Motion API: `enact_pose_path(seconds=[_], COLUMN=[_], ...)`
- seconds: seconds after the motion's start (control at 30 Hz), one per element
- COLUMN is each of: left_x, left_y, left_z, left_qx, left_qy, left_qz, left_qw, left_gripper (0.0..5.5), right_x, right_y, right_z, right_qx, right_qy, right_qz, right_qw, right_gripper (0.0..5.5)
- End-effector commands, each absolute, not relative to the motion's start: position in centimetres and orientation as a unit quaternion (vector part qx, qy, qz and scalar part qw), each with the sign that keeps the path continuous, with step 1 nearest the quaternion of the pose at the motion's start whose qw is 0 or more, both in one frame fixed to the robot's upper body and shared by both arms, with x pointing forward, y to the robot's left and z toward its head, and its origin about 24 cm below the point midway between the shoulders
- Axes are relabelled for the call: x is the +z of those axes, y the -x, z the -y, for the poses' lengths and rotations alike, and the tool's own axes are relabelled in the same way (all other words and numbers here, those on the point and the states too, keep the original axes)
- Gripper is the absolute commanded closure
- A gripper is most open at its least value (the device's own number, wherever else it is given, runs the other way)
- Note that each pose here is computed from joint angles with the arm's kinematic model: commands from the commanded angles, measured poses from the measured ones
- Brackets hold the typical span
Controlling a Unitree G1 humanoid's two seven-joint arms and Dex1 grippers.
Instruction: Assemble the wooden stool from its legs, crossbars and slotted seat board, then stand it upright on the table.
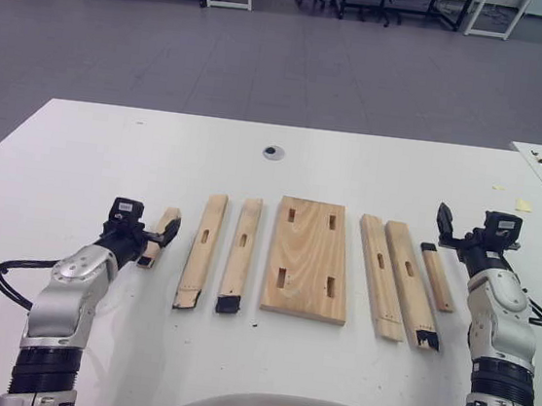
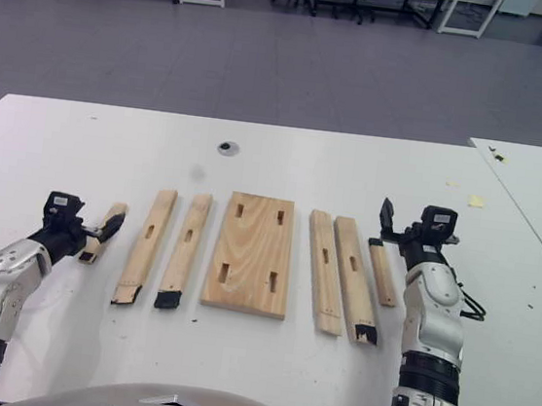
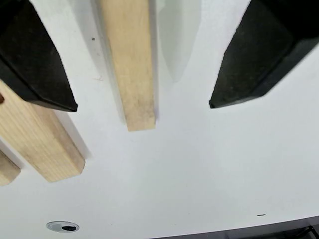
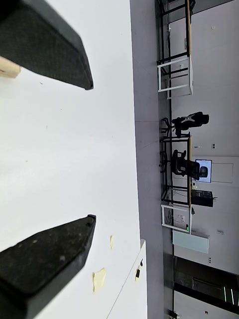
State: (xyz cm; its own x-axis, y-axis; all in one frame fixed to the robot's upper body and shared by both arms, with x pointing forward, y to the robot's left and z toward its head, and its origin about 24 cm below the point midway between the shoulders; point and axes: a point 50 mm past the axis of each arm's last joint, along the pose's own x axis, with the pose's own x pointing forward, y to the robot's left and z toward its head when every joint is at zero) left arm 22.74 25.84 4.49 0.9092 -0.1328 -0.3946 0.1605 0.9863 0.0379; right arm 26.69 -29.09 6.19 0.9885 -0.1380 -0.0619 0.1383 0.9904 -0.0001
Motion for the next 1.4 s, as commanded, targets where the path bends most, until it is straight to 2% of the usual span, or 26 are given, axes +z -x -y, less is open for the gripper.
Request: enact_pose_path(seconds=[0.03,0.23,0.33,0.5,0.6,0.77,0.83,0.93,1.0,1.07,1.17,1.23,1.4], left_x=[3.6,2.8,3.5,2.0,1.7,2.0,3.0,7.8,11.5,13.9,16.1,16.8,17.2], left_y=[-22.2,-21.3,-20.8,-18.9,-18.4,-18.9,-20.1,-24.1,-27.3,-29.1,-29.4,-28.9,-27.9], left_z=[-26.2,-27.0,-26.6,-26.4,-26.6,-27.2,-26.8,-24.4,-20.7,-16.8,-11.2,-8.9,-7.1], left_qx=[-0.075,-0.06,-0.093,-0.12,-0.114,-0.096,-0.098,-0.123,-0.189,-0.256,-0.354,-0.392,-0.435], left_qy=[-0.051,-0.063,-0.05,-0.049,-0.066,-0.081,-0.08,-0.057,-0.055,-0.043,-0.032,-0.022,-0.015], left_qz=[-0.232,-0.264,-0.269,-0.338,-0.351,-0.333,-0.281,-0.111,-0.001,0.069,0.13,0.155,0.175], left_qw=[0.968,0.961,0.957,0.932,0.927,0.934,0.951,0.985,0.98,0.963,0.926,0.907,0.883], left_gripper=[0.62,1.57,2.05,2.82,3.36,4.19,4.21,4.21,4.21,4.21,4.21,4.21,4.21], right_x=[5.8,5.6,5.4,5.5,5.4,5.5,5.8,8.0,11.7,15.0,18.1,19.4,20.3], right_y=[-26.4,-26.4,-26.3,-26.4,-26.3,-26.5,-26.9,-28.3,-29.5,-29.9,-29.9,-29.5,-29.2], right_z=[29.2,29.1,29.0,28.9,28.9,28.7,28.4,26.2,21.8,17.7,13.3,11.8,11.5], right_qx=[-0.073,-0.072,-0.07,-0.068,-0.066,-0.062,-0.055,0.009,0.122,0.231,0.326,0.36,0.371], right_qy=[0.004,0.006,0.009,0.014,0.017,0.017,0.0,-0.057,-0.195,-0.3,-0.371,-0.396,-0.407], right_qz=[-0.038,-0.04,-0.044,-0.046,-0.048,-0.049,-0.044,-0.016,0.037,0.066,0.068,0.064,0.055], right_qw=[0.997,0.997,0.997,0.997,0.996,0.997,0.998,0.998,0.972,0.923,0.867,0.842,0.833], right_gripper=[0.81,0.81,0.81,0.81,0.81,0.81,0.81,0.81,0.81,0.81,0.81,0.81,0.81])
